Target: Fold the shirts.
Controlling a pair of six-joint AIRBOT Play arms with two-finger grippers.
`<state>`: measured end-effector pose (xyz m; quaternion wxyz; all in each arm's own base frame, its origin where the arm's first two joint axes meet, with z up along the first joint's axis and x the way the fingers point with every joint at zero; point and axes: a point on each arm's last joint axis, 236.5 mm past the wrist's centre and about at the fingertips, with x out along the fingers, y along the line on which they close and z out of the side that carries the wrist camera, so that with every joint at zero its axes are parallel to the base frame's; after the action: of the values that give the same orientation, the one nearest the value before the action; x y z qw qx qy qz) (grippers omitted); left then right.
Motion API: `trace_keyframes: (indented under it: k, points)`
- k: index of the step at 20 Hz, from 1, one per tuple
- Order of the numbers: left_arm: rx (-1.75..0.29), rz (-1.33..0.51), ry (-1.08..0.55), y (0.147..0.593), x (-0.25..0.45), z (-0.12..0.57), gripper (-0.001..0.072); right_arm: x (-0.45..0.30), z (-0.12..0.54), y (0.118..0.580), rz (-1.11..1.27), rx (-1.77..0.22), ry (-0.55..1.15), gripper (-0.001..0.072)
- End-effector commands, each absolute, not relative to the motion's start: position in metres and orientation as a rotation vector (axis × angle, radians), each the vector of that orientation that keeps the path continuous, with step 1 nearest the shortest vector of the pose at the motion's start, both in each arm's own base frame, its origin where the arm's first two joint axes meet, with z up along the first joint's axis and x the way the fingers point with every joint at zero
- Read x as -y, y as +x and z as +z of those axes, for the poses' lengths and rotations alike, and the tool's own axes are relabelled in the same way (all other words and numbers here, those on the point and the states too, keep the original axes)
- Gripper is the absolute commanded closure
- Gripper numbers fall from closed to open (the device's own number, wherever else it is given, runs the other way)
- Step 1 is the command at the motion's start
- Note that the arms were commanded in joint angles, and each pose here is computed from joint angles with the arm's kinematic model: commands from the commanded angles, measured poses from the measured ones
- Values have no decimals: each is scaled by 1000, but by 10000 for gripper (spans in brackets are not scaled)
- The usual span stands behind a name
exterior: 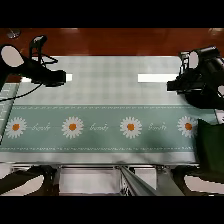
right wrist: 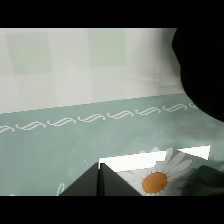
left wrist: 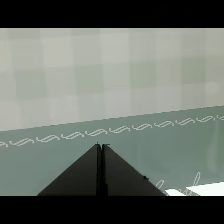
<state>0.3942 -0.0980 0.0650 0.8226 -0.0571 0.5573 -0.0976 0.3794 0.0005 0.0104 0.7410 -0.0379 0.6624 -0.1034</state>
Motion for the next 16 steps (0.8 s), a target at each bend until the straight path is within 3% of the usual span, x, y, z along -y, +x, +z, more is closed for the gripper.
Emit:
trace_keyframes:
  k: [1, 5, 8, 9, 10, 11, 12, 16]
  points:
    - [-1186, -207, -122, 394, 98, 65, 680, -3, 10, 383, -225, -1435, -65, 681]
    - [-1164, -206, -124, 400, 98, 66, 680, -8, 14, 409, -195, -1327, -55, 681]
    - [-1045, -198, -139, 429, 99, 74, 668, -5, 23, 439, -183, -1196, -83, 680]
    - [-1008, -190, -137, 440, 98, 75, 553, -2, 32, 457, -179, -1112, -110, 678]
    - [-978, -180, -129, 450, 96, 74, 189, 0, 41, 473, -175, -1039, -136, 614]
    - [-971, -171, -136, 455, 95, 70, 2, 3, 52, 489, -171, -959, -157, 279]
    - [-964, -157, -119, 460, 90, 66, 3, 9, 61, 502, -167, -892, -177, 89]
    - [-970, -92, -43, 469, 62, 53, 4, 92, 72, 531, -312, -756, -159, 90]
